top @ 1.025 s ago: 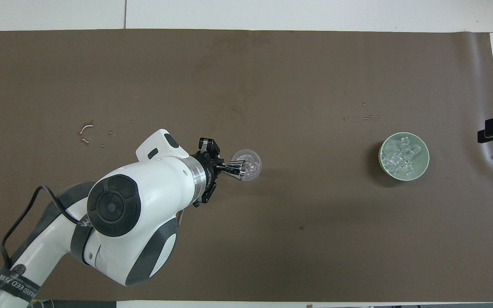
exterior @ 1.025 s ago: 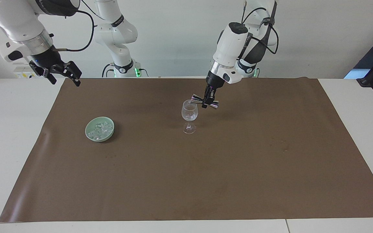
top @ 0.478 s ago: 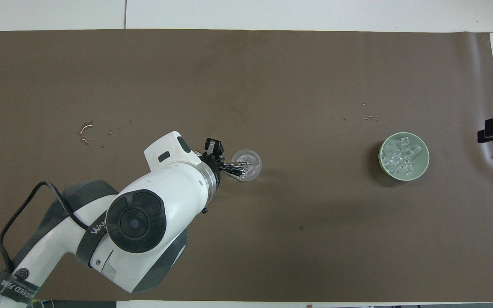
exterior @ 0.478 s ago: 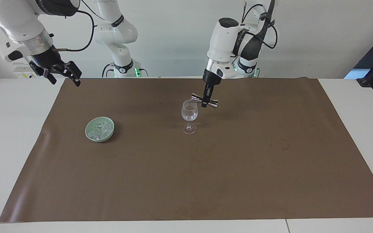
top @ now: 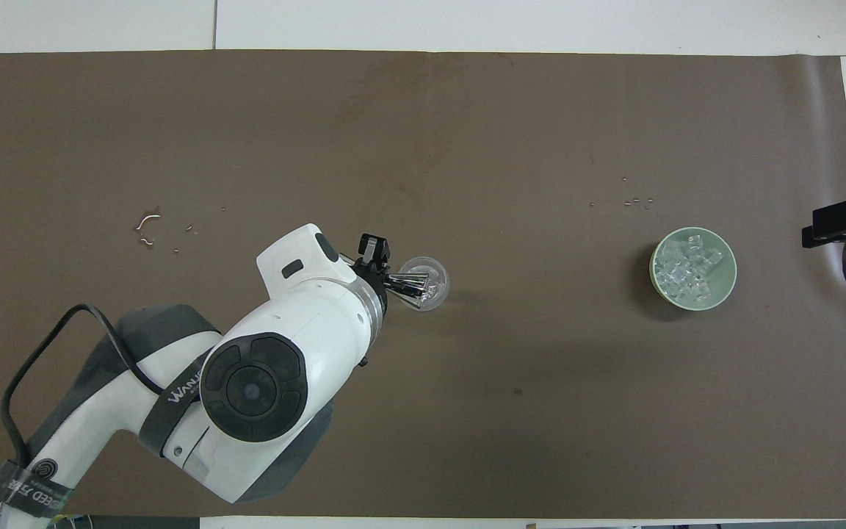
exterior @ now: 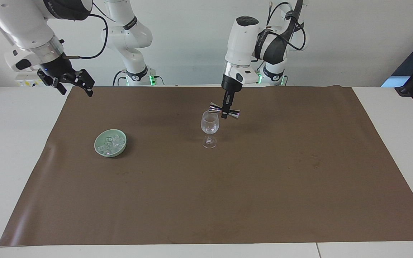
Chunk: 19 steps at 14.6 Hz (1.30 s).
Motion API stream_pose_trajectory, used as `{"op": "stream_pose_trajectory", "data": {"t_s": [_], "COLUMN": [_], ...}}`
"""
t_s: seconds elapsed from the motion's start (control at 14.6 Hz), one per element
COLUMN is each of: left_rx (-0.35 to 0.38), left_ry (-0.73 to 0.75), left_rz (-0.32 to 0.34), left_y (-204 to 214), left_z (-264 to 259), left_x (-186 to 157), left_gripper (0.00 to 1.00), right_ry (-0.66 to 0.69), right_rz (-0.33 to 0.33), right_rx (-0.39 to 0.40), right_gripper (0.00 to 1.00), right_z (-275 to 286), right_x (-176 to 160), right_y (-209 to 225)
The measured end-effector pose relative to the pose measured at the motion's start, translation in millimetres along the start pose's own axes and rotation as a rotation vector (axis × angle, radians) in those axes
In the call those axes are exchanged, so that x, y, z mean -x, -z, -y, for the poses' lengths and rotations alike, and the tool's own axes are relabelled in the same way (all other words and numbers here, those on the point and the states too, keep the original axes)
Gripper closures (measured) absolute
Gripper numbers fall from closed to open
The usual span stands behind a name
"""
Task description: Pour wine and add ice with both arms
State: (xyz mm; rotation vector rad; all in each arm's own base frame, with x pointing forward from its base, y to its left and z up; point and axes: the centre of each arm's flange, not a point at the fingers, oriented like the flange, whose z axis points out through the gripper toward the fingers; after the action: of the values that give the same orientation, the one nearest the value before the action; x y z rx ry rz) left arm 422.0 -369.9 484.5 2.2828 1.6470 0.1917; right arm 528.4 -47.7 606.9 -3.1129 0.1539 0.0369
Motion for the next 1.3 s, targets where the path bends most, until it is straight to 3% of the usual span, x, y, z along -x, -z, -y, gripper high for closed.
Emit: {"op": "stream_pose_trajectory", "data": {"t_s": [0.21,0.34,0.55,0.82,0.96,1.03,1.16,1.3], "left_rx": [-0.014,-0.036,-0.073,-0.083,-0.081,-0.076,-0.048,-0.024], "left_ry": [0.066,0.137,0.181,0.273,0.356,0.397,0.487,0.547], "left_rz": [0.013,0.057,0.181,0.356,0.451,0.480,0.530,0.577], "left_y": [-7,-11,-16,-16,-15,-11,-2,2], "left_z": [-5,-12,-21,-32,-39,-43,-47,-40], "left_x": [-12,-26,-50,-92,-136,-168,-232,-292], "left_gripper": [0.78,0.78,0.78,0.78,0.78,0.78,0.78,0.78], "right_ry": [0.072,0.104,0.215,0.348,0.392,0.417,0.489,0.559], "right_rz": [-0.029,-0.053,-0.074,-0.051,-0.055,-0.071,-0.090,-0.094], "right_rx": [-0.003,-0.004,-0.003,-0.002,0.002,0.007,0.017,0.027], "right_gripper": [0.00,0.00,0.00,0.00,0.04,0.13,0.17,0.33], "right_z": [-2,-3,-3,16,35,39,36,28], "right_x": [2,5,14,20,17,13,8,3], "right_y": [-30,-54,-91,-130,-151,-162,-183,-201]}}
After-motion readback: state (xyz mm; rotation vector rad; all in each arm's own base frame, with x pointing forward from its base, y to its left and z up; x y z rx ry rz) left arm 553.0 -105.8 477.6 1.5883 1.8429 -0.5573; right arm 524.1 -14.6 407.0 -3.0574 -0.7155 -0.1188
